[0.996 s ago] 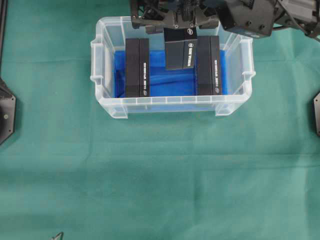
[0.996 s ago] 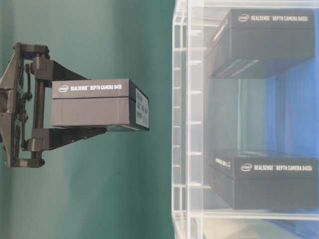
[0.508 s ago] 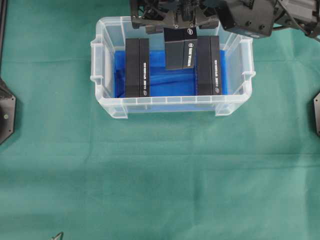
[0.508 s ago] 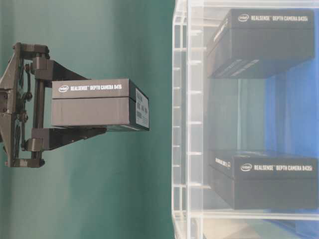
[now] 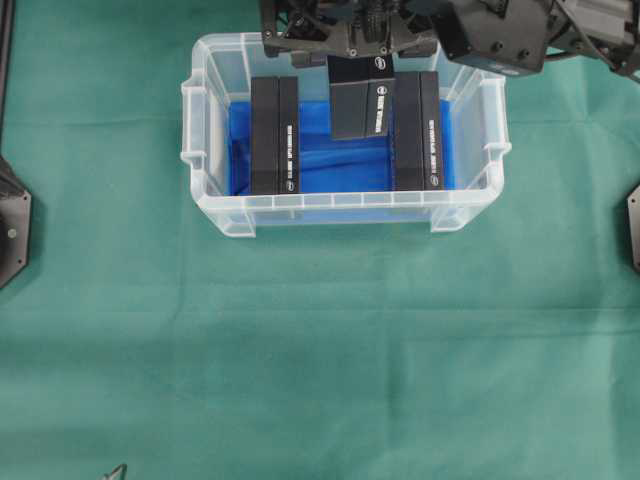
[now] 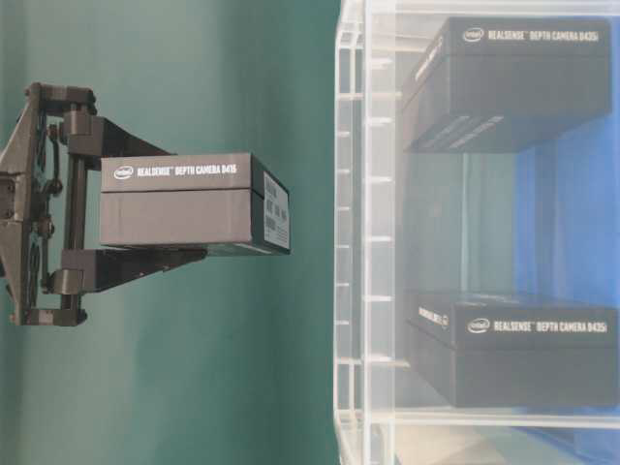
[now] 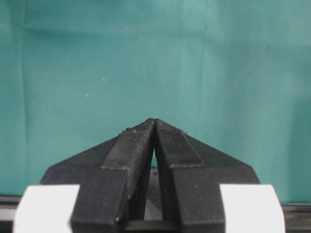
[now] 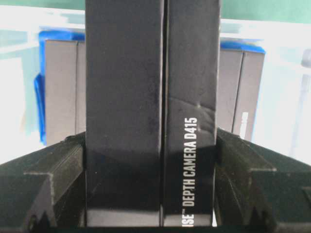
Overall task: Take the box out of the case with the right arm.
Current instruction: 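Lift the middle box straight up out of the case, then carry the box toward the front and lower it onto the table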
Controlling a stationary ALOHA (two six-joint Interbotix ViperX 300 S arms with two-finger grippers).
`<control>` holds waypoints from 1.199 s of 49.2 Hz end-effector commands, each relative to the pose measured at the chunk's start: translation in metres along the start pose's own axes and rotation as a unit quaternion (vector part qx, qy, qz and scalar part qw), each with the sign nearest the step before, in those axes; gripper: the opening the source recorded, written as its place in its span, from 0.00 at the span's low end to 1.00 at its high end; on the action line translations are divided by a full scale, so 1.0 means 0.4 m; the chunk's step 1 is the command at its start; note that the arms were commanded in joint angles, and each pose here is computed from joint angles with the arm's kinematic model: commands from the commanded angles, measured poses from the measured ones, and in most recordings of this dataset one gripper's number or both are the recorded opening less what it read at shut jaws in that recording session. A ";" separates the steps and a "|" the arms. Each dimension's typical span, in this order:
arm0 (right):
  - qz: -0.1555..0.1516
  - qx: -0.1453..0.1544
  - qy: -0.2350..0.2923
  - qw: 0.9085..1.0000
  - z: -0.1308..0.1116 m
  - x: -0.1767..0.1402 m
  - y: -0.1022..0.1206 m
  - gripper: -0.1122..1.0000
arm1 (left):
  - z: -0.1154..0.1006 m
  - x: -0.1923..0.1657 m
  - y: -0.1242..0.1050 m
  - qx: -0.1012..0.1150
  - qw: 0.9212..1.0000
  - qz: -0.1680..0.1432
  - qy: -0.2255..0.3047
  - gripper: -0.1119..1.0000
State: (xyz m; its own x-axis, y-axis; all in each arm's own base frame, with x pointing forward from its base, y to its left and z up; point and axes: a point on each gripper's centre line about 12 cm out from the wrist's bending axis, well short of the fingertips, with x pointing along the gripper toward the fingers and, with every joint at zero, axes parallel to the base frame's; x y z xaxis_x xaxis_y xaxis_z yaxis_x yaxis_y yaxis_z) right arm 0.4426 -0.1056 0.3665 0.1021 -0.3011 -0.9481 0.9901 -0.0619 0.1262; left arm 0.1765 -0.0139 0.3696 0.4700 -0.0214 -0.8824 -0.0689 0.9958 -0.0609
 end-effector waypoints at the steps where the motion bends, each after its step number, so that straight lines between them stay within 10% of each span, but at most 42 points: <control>1: 0.038 0.011 -0.007 0.999 0.022 -0.084 -0.024 0.69 | 0.012 -0.018 -0.003 0.001 1.000 -0.002 -0.014 0.12; 31: 0.037 0.010 -0.001 0.999 -0.002 -0.090 -0.023 0.69 | 0.013 -0.017 -0.003 0.001 1.000 -0.002 -0.013 0.12; 59: 0.047 0.018 0.029 0.998 -0.293 -0.178 -0.034 0.69 | 0.006 -0.018 -0.001 0.001 1.000 0.000 -0.005 0.12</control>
State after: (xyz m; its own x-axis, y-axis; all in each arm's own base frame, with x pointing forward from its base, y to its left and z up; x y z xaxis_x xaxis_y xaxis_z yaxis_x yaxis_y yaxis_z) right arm 0.4481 0.0149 0.3655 0.1217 -0.2641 -0.9568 0.9869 -0.0705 0.1450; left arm 0.1746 -0.0137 0.3690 0.4579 -0.0202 -0.8888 -0.0714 0.9957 -0.0594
